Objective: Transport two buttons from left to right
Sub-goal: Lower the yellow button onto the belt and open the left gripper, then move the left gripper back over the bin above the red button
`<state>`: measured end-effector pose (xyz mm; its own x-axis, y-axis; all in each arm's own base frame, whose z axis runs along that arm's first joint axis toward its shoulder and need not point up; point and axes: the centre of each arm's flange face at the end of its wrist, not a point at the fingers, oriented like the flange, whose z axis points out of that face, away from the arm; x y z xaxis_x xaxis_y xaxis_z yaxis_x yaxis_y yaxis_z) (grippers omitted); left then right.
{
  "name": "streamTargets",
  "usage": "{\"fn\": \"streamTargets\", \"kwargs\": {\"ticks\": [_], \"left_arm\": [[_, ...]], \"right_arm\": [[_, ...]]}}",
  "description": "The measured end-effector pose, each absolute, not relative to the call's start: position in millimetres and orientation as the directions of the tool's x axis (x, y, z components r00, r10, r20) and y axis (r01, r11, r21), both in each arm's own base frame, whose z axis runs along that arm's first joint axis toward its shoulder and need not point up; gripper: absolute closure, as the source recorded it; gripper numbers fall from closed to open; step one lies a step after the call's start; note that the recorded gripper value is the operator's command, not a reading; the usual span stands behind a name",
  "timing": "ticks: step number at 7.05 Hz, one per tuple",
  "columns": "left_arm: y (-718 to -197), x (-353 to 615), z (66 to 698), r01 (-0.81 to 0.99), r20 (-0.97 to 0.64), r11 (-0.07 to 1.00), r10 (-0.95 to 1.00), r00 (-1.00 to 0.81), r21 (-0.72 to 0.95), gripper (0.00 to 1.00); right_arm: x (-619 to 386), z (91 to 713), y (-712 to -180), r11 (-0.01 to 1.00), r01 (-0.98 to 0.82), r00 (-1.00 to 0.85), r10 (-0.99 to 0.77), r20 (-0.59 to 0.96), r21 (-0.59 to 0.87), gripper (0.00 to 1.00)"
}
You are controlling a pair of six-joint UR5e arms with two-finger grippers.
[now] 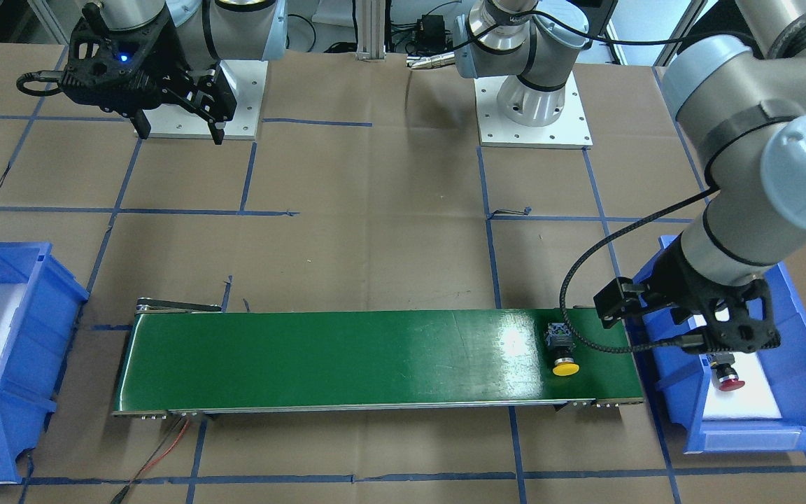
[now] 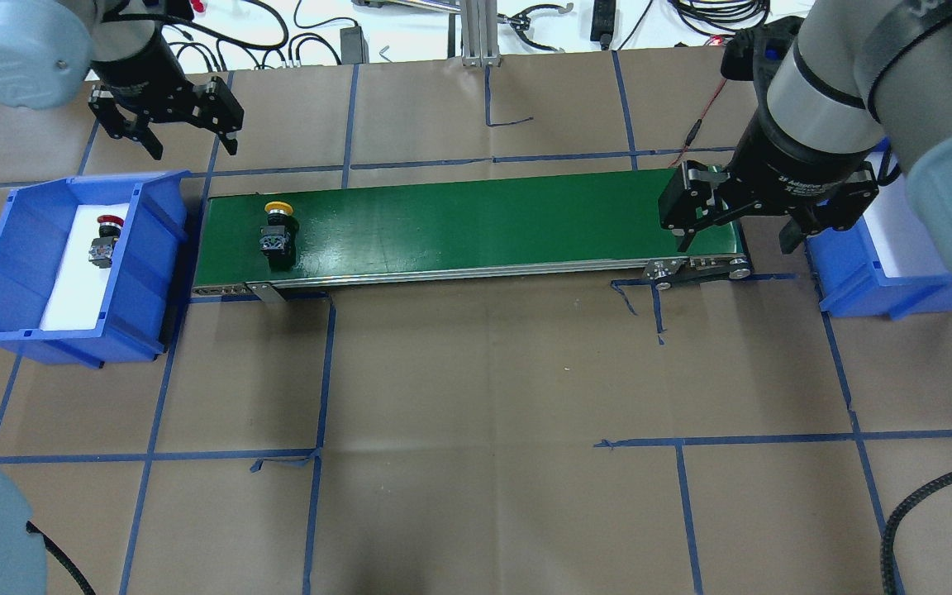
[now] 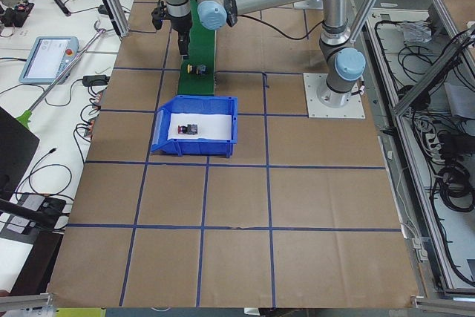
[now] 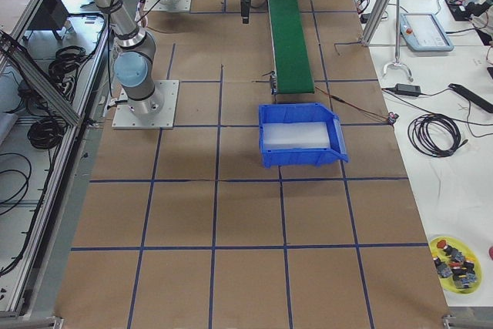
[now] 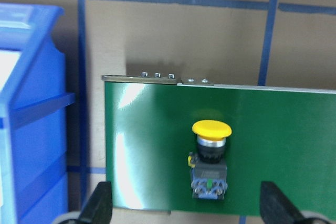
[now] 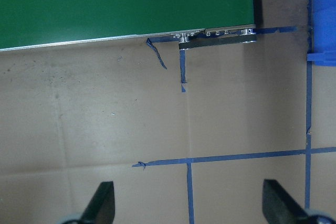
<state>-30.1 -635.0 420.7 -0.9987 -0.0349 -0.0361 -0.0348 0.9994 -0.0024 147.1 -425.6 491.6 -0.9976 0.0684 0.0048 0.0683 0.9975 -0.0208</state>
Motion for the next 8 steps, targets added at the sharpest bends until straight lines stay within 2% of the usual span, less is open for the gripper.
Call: {"fn": "streamTargets", "kwargs": {"ticks": [2,8], "left_arm": [[-633.9,10.8,439.3,0.007,-0.035,1.0,0.007,-0.999,0.001,0.0],[-631.1,180.8,408.1,0.072,-0.009,0.997,0.072,-0.997,0.03,0.01]], "right_arm": [[147.1,491.5,-425.6,0.997,0.068,-0.998,0.068,0.005,-0.021,0.0],[147.2,491.3,-425.5,0.997,0.069,-0.998,0.069,0.004,-0.02,0.0]]}}
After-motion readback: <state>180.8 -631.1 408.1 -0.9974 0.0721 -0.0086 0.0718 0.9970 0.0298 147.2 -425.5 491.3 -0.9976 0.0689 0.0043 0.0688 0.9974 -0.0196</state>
